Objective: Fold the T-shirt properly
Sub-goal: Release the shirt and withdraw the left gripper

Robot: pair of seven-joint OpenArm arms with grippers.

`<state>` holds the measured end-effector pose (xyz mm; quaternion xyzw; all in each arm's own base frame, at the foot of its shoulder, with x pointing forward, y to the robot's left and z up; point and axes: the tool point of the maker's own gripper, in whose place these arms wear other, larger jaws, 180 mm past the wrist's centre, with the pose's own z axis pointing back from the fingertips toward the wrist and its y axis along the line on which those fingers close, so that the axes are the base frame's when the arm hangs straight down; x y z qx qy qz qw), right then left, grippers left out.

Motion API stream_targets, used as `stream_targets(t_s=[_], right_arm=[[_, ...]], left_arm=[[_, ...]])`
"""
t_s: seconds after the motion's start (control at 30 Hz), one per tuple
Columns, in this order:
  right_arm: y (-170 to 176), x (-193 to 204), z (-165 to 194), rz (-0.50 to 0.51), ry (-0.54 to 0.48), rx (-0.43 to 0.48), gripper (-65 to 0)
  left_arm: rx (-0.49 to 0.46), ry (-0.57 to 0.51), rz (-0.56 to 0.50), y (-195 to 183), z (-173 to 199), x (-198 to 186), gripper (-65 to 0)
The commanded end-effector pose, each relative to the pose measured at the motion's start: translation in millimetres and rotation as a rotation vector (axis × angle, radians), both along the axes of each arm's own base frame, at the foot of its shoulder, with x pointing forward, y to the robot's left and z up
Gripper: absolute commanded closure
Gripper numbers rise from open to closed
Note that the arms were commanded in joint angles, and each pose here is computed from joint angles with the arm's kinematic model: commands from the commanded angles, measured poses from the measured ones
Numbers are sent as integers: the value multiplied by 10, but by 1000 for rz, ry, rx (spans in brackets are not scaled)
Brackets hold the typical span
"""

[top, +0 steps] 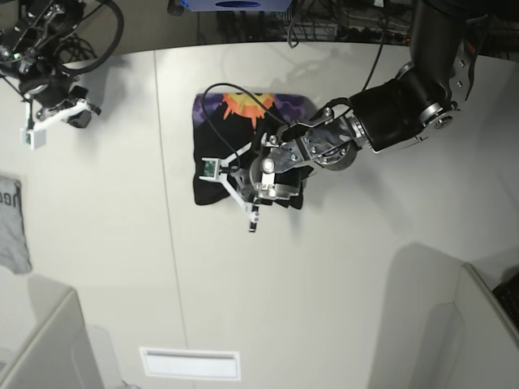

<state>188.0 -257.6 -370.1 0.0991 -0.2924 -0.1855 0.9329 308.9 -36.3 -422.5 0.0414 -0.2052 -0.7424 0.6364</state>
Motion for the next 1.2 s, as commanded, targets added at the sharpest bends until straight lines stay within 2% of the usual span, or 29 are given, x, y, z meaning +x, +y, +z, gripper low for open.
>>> stream_targets(t_s=[0.0, 0.1, 0.27, 0.37, 0.47, 0.53, 0.67, 0.77, 0.9, 0.93, 0.97, 1.0, 1.1, 1.17], right_arm=[[-37, 47, 82, 3, -33, -16, 0], [-37, 47, 82, 3, -33, -16, 0], [-33, 46, 81, 4, -30, -15, 0], [-32, 44, 79, 4, -29, -14, 0], [-31, 42, 78, 5, -27, -14, 0], [-31, 42, 78, 5, -27, -14, 0], [-31, 37, 75, 5, -26, -14, 0], [-51, 6, 65, -1, -19, -17, 0], [-82, -78, 58, -1, -5, -33, 0], [-92, -119, 42, 0, 6, -36, 0], [-111, -143, 59, 1, 3, -49, 0], [-152, -198, 78, 2, 3, -72, 0], [-205, -338, 115, 4, -11, -117, 0], [-245, -480, 98, -5, -9, -140, 0]], left_arm=[[45, 11, -1, 105, 6, 34, 0], [71, -11, 12, 155, 64, 129, 0], [72, -47, 11, 148, 190, 276, -318], [63, -68, 7, 123, 270, 340, -464], [33, -105, -19, 18, 439, 388, -548], [-4, -154, -44, -95, 660, 458, -569], [-147, -247, 45, -140, 1240, 742, -564], [-296, -304, 133, -95, 1699, 880, -564], [-542, -294, 221, 4, 2167, 794, -558], [-593, -288, 258, 104, 2232, 774, -532], [-633, -276, 307, 272, 2237, 734, -469], [-668, -262, 358, 437, 2218, 680, -372], [-726, -217, 501, 849, 2062, 518, 0], [-727, -180, 617, 1175, 1852, 393, 0]])
